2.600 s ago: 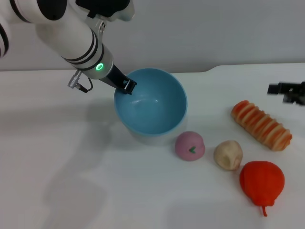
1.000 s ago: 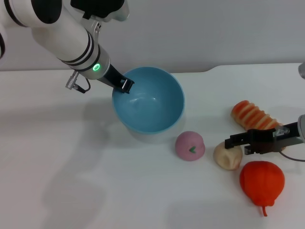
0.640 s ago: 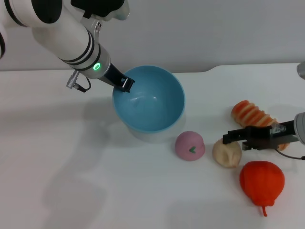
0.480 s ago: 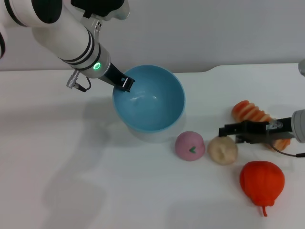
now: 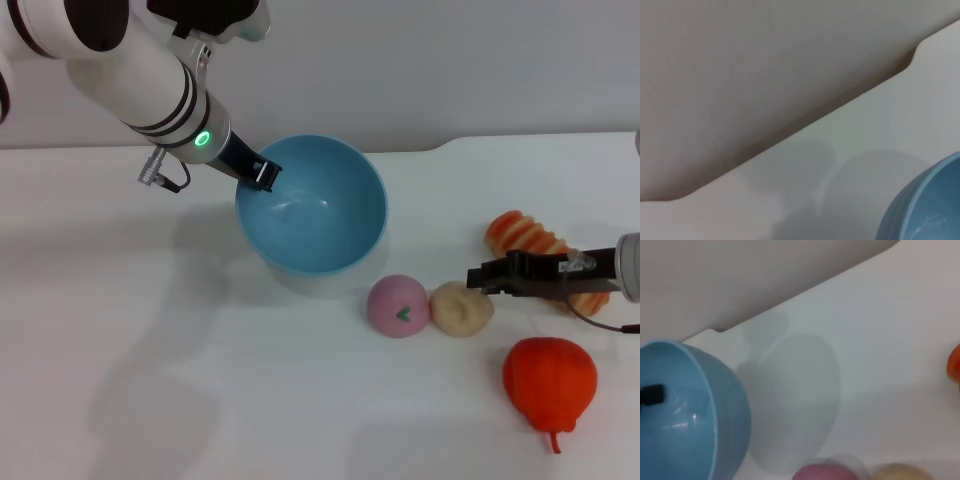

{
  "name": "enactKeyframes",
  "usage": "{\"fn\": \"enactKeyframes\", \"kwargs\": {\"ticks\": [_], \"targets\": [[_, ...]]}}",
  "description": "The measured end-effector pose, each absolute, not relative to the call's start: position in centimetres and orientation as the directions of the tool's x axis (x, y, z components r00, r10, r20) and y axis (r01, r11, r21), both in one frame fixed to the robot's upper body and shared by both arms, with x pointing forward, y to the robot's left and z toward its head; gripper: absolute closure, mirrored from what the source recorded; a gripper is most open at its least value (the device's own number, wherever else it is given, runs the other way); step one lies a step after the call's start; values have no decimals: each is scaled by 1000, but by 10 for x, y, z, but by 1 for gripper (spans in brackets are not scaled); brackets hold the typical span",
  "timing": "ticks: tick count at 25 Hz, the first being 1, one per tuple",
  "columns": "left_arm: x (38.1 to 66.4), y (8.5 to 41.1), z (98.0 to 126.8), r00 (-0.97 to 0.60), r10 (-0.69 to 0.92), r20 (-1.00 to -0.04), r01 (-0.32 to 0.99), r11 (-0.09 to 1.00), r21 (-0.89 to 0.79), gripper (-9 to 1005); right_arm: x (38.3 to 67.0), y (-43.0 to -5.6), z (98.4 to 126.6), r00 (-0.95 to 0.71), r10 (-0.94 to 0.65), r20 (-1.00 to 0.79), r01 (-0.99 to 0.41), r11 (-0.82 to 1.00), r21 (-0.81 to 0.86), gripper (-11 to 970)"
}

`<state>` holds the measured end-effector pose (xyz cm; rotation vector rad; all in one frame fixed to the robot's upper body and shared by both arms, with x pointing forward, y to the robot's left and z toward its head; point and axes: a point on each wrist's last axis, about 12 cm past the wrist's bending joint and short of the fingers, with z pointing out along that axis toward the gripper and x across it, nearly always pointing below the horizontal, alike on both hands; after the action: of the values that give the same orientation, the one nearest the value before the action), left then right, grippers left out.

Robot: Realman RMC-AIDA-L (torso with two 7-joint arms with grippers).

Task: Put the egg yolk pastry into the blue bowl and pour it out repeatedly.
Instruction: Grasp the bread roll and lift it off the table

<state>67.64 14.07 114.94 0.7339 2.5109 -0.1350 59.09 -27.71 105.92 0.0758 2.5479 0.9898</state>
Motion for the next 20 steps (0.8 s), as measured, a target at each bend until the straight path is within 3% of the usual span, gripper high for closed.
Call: {"fn": "enactKeyframes", "kwargs": {"ticks": [7, 18, 20], "targets": [[677, 141, 1149, -719, 475, -508, 526, 849, 48, 996, 589, -281, 1063, -929, 194, -316, -76, 735, 674, 844], [677, 139, 1150, -717, 473, -512, 528, 848, 45, 997, 589, -279, 1058, -957, 150, -248, -34, 791, 611, 666], [676, 138, 1149, -716, 473, -513, 528, 848, 44, 997, 591, -278, 1054, -953, 160, -258, -26, 804, 593, 436]]}}
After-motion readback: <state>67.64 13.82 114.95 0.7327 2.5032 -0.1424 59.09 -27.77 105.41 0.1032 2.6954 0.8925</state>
